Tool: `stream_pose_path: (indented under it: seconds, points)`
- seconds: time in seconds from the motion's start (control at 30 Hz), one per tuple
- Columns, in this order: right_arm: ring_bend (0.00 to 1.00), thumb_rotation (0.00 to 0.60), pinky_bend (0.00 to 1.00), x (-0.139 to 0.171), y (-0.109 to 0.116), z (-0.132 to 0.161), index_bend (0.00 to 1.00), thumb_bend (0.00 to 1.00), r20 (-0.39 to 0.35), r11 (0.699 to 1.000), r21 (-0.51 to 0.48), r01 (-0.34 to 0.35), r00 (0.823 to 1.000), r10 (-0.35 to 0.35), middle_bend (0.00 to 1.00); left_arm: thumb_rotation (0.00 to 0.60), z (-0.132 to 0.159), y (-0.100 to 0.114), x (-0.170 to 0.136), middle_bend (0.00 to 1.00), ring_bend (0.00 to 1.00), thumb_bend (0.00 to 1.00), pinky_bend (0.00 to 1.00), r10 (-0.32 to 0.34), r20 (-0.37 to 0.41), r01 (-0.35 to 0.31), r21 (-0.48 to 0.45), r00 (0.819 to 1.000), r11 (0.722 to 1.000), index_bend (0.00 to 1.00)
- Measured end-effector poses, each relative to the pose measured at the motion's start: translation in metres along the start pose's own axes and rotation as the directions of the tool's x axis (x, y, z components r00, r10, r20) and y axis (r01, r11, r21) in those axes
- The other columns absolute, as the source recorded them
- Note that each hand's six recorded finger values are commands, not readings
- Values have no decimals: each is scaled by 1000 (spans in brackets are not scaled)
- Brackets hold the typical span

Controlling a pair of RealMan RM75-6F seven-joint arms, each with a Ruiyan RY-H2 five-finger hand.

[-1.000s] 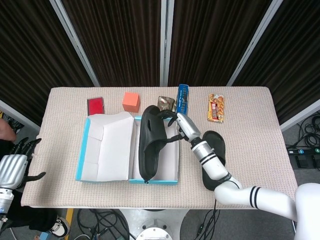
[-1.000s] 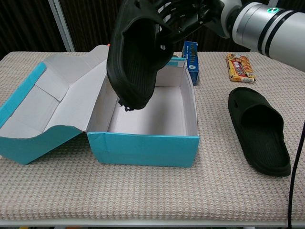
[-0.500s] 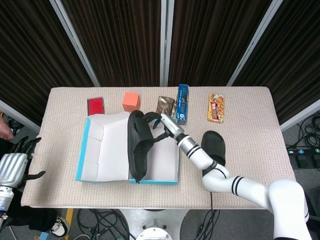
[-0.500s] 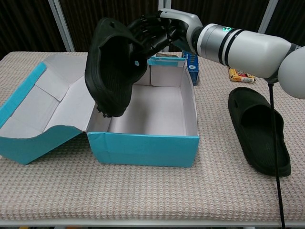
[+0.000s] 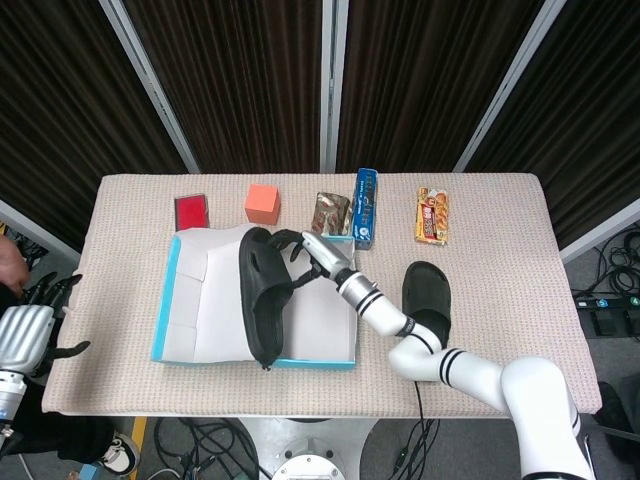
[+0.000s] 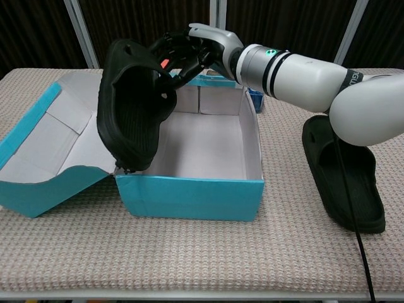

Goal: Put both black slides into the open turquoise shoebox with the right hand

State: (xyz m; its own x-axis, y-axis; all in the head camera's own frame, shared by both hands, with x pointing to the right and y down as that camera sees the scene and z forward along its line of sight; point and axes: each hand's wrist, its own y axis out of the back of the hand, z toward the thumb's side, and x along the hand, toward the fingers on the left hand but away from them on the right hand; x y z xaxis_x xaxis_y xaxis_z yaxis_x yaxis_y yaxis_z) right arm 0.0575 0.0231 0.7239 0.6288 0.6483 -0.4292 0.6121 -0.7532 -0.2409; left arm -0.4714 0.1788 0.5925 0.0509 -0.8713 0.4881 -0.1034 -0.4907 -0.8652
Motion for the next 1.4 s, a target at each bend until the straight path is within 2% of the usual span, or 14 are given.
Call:
stream_pose_path:
  seconds: [0.3, 0.87, 1.4]
  points:
    - [357, 600, 440, -6, -2, -5, 606, 26, -10, 999, 43, 18, 1000, -17, 559, 600, -4, -1, 0, 155, 41, 0, 175, 5, 3, -5, -7, 1000, 1000, 96]
    - [357, 600, 440, -14, -13, -29, 606, 32, 41, 998, 67, 0, 999, -3, 558, 600, -9, -3, 3, 155, 41, 0, 176, 6, 3, -6, -5, 1000, 1000, 96]
    - [359, 600, 440, -7, -5, -51, 606, 62, 87, 981, 193, -23, 996, 6, 558, 600, -8, -9, 3, 155, 41, 0, 175, -12, 6, 12, -13, 1000, 1000, 95]
